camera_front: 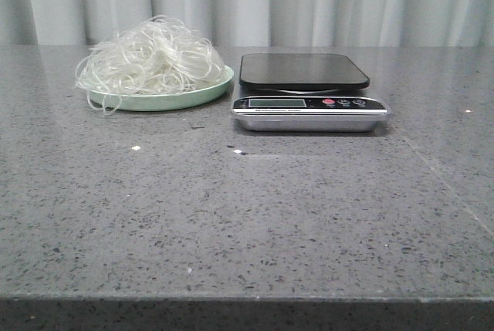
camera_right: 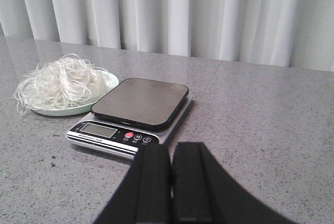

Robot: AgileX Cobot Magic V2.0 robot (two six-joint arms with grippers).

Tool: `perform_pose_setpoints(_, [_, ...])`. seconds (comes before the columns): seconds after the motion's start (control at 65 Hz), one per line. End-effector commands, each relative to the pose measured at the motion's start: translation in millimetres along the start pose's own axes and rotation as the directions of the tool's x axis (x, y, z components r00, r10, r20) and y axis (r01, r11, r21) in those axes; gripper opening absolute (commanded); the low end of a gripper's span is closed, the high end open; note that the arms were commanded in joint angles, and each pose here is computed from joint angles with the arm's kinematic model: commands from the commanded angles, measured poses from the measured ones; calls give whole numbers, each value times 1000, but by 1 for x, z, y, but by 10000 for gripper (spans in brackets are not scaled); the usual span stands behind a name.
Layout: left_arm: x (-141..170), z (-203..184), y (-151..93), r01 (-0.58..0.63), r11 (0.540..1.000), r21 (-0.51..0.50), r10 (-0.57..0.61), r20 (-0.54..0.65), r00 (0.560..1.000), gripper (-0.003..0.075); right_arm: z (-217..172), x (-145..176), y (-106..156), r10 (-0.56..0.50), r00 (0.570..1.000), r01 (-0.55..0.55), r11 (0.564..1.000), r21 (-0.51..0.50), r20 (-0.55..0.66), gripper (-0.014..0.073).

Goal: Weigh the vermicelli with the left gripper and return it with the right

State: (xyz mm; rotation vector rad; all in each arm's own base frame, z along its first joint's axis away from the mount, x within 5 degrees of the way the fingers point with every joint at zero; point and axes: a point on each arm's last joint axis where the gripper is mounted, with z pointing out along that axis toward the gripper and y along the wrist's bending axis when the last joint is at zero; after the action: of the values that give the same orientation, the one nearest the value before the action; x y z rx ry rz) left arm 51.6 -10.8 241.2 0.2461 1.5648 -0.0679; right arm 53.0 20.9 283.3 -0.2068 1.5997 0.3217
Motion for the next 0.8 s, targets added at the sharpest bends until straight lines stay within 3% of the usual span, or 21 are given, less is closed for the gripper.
perform_pose_setpoints(0.0, [-1,0,7,49,990,-134,-30,144,989,127,-1,-15,-1,-13,995,11,1000,20,99,157])
perform_pose_setpoints(0.169, [24,-1,12,161,956,-246,-108,214,971,127,-1,-15,-1,-13,995,11,1000,20,99,157])
perform_pose_setpoints(0.215, [26,-1,12,164,953,-254,-119,181,976,127,-1,-15,-1,-13,995,11,1000,20,98,157])
perform_pose_setpoints(0.785, [26,-1,12,162,952,-258,-118,180,977,127,-1,-15,-1,-13,995,11,1000,20,99,157])
